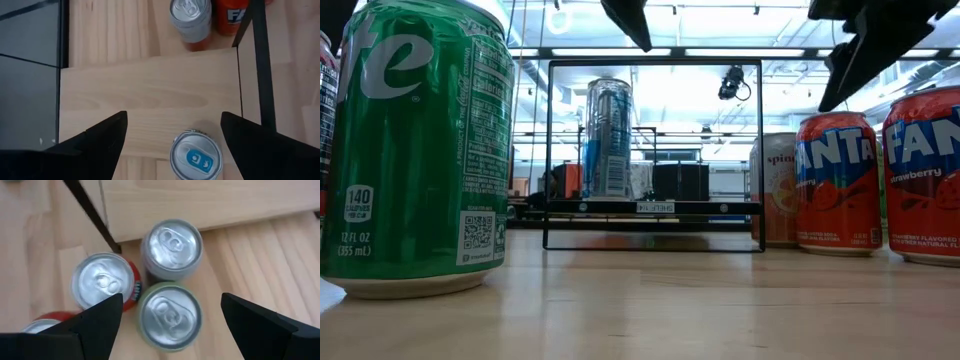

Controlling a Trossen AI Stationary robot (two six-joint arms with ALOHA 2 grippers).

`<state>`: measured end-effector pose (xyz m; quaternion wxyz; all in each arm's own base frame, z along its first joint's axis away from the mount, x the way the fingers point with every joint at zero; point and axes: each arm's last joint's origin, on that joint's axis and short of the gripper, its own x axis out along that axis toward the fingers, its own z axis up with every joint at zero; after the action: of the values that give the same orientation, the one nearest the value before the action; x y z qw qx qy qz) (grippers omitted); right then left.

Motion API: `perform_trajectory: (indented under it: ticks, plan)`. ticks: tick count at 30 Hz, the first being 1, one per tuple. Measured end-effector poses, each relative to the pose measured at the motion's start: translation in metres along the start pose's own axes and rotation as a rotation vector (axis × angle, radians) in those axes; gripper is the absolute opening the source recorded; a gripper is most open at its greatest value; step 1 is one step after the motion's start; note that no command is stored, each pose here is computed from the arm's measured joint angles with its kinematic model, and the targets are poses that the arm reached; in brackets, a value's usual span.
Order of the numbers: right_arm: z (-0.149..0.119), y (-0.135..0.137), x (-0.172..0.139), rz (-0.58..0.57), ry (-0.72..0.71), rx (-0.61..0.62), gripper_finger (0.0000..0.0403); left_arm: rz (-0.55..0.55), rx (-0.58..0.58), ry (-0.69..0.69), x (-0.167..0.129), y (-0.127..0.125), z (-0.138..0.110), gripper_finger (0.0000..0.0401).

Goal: Place canned beverage on shelf
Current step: Put the green soda can on the shelf

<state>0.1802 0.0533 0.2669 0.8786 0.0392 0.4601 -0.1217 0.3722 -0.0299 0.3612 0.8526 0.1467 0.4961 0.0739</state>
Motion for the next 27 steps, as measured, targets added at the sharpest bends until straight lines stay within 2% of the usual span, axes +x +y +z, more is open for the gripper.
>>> perform_trajectory:
  ticks: [4,7,11,15,19,23,27]
  plan:
    - [-0.002,0.0,-0.006,-0.059,-0.05,0.013,0.0348,-0.016,-0.052,0.0,0.001,0.002,0.0,0.0332]
    - [-0.006,0.0,-0.011,-0.104,-0.08,0.017,0.0348,-0.073,-0.08,-0.002,0.001,0.002,0.0,0.0332]
    - [-0.009,0.003,-0.019,-0.154,-0.163,0.018,0.0348,-0.123,-0.038,-0.039,-0.007,-0.007,0.002,0.0331]
    - [-0.011,0.005,-0.024,-0.213,-0.235,0.024,0.0348,-0.208,0.013,-0.105,-0.034,-0.029,0.0,0.0326]
    - [-0.011,0.006,-0.025,-0.262,-0.285,0.022,0.0348,-0.348,-0.051,-0.088,-0.043,-0.056,-0.001,0.0325]
    - [-0.013,0.004,-0.025,-0.309,-0.29,-0.006,0.0348,-0.393,-0.085,-0.021,-0.041,-0.09,-0.003,0.0325]
    - [-0.015,0.003,-0.021,-0.365,-0.322,-0.017,0.0348,-0.413,-0.027,0.038,-0.036,-0.13,-0.008,0.0325]
